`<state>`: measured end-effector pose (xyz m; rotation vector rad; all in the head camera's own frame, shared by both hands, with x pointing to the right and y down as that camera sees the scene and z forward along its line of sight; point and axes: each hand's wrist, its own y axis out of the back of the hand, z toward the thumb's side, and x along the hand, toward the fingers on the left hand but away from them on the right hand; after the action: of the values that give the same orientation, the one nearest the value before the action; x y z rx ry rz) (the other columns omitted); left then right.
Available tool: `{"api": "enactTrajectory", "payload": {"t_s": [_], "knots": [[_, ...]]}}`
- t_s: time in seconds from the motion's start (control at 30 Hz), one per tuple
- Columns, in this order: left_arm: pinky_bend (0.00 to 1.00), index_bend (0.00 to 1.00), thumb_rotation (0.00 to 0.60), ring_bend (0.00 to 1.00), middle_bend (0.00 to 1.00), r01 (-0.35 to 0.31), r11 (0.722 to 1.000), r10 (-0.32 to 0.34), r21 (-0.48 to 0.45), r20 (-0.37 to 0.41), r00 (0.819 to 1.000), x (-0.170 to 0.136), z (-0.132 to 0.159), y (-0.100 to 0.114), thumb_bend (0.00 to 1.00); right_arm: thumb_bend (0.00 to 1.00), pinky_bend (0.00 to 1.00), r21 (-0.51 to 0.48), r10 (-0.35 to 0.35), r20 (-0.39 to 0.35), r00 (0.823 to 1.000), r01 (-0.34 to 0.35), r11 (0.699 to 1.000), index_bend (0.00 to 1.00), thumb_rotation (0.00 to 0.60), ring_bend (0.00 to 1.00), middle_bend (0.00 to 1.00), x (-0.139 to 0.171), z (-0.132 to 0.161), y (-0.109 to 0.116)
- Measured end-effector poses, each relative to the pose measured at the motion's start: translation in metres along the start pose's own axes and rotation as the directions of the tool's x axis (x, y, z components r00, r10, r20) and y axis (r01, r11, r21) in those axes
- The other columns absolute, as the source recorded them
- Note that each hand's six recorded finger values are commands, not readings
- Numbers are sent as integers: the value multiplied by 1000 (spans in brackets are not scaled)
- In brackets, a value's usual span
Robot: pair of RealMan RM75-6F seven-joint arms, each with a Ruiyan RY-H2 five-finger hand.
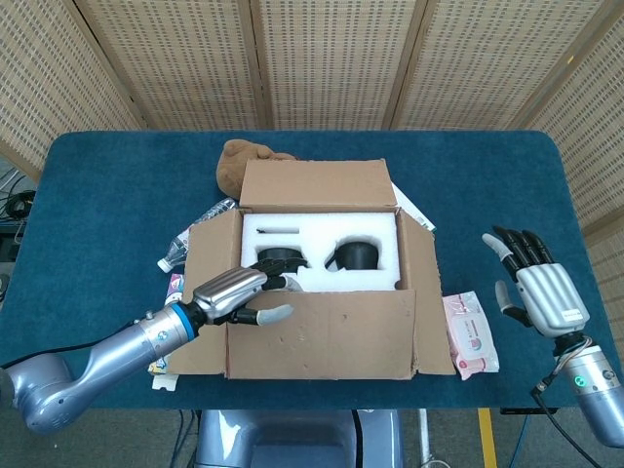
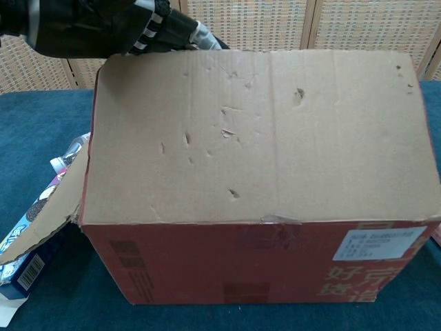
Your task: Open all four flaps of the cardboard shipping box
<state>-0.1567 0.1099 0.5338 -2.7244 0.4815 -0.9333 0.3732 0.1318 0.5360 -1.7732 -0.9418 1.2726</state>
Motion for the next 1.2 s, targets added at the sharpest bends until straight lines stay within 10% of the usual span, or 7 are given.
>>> {"api": "enactTrajectory", "payload": {"t_s": [0.63, 1.2], "knots": [[0, 298, 17, 0, 0, 124, 977, -93, -174, 176, 980, -37, 38, 1, 255, 672, 22, 18, 6, -6, 1000, -6, 1000, 59, 600, 0, 44, -4, 7, 1], [0, 298, 17, 0, 0, 347, 931, -309, -115, 257, 916, -70, 42, -27, 256, 672, 22, 14, 7, -3, 1000, -7, 1000, 59, 600, 0, 44, -3, 7, 0]]}}
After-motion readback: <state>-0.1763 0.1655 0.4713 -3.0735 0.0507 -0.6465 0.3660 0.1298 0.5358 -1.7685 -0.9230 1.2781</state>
